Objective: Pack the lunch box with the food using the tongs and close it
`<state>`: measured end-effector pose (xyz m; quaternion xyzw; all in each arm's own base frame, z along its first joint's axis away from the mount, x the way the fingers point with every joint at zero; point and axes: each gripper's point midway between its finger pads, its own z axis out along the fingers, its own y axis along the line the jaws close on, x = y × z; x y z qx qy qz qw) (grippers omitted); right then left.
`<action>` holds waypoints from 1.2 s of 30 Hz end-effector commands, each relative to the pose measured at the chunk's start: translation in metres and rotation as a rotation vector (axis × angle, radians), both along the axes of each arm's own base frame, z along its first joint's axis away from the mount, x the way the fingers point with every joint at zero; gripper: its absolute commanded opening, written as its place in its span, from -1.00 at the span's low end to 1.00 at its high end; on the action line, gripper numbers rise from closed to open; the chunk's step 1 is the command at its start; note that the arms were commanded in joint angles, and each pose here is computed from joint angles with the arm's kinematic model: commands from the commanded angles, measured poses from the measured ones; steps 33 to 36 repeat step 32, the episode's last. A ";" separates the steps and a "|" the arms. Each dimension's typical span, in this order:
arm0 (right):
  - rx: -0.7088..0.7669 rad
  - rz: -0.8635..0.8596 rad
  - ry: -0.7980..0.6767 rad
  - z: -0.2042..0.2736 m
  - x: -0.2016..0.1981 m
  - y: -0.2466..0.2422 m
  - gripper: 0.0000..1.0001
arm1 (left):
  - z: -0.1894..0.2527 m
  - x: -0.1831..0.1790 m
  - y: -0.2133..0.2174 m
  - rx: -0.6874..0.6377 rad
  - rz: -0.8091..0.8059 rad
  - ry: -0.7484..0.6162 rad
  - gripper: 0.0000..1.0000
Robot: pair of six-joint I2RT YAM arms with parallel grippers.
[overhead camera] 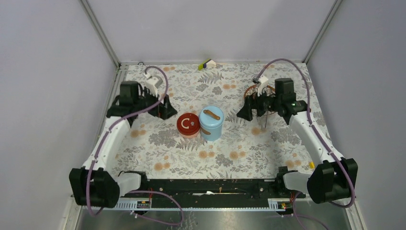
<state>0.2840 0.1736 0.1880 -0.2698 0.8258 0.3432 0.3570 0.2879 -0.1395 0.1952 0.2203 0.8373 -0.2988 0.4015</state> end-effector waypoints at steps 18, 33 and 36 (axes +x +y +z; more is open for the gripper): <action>0.006 -0.469 0.238 -0.027 0.072 -0.174 0.99 | -0.034 0.079 0.143 0.065 0.401 0.255 0.98; 0.049 -0.535 0.263 -0.048 0.067 -0.177 0.99 | -0.049 0.063 0.153 0.116 0.492 0.223 0.98; 0.049 -0.535 0.263 -0.048 0.067 -0.177 0.99 | -0.049 0.063 0.153 0.116 0.492 0.223 0.98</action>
